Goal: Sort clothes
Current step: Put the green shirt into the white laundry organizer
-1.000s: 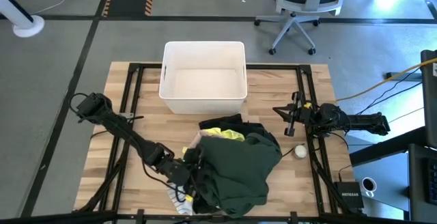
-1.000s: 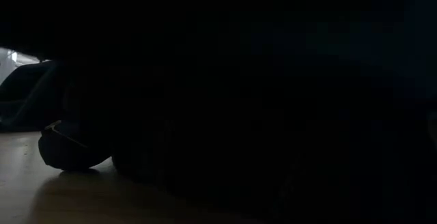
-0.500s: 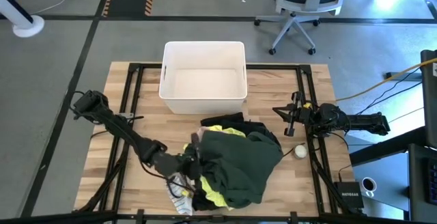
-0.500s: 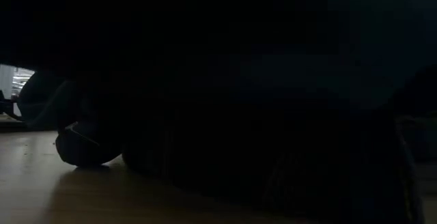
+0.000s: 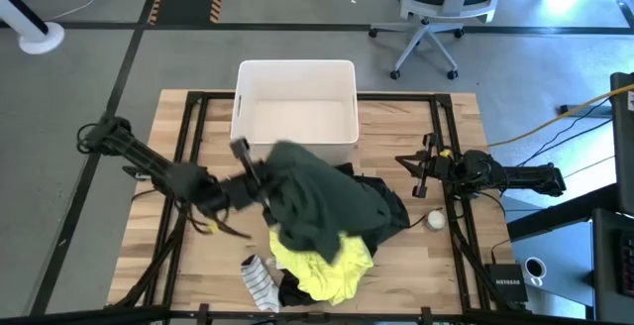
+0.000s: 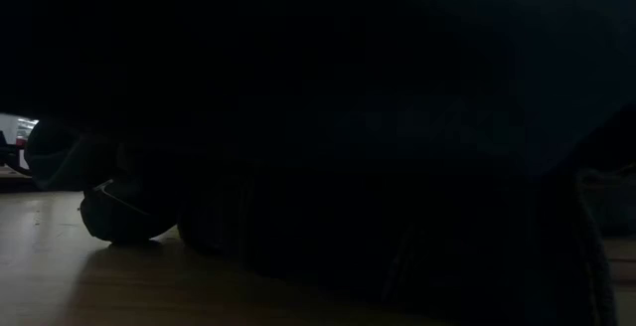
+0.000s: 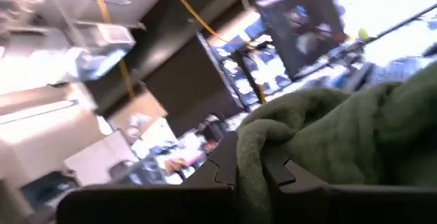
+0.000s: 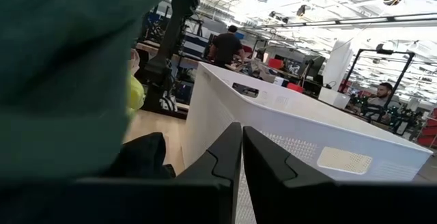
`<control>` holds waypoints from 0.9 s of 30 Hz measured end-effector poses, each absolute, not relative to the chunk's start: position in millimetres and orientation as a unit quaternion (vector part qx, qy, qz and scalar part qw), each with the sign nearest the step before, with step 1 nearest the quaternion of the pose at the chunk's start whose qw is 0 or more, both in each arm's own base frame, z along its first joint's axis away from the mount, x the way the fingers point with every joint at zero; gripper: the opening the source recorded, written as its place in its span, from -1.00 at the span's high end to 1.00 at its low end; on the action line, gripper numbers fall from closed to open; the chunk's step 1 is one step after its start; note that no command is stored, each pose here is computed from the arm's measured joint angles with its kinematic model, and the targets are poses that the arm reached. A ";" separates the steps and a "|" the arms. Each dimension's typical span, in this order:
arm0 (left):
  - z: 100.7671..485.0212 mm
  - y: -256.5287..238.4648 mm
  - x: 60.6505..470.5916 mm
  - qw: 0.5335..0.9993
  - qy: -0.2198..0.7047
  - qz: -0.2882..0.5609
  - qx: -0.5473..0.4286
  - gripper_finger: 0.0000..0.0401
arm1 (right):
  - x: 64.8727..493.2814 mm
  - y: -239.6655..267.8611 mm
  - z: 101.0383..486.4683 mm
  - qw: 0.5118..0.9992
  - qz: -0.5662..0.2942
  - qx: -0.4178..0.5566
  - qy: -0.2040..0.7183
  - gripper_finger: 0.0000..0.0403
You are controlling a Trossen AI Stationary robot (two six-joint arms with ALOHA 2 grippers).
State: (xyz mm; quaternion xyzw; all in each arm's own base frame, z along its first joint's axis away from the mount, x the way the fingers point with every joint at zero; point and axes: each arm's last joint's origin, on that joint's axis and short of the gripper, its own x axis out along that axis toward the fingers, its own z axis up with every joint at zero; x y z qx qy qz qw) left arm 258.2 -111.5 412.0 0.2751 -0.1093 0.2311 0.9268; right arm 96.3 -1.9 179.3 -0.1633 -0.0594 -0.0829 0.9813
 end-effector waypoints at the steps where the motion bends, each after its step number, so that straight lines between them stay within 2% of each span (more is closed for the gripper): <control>1: 417.8 -104.1 254.6 0.924 -0.115 0.240 0.274 0.98 | 96.3 -1.9 179.2 0.981 -0.083 -0.163 -0.059 0.84; 15: 487.3 -20.5 220.6 0.877 -0.230 0.330 0.265 0.98 | 96.3 -2.0 179.0 0.982 -0.083 -0.157 -0.058 0.84; 22: 491.8 17.5 221.1 0.857 -0.239 0.369 0.270 0.97 | 95.1 -3.0 185.0 0.974 -0.107 -0.182 -0.083 0.84; 27: 486.1 46.6 227.3 0.839 -0.211 0.415 0.280 0.96 | 95.1 -2.9 185.1 0.974 -0.106 -0.183 -0.084 0.84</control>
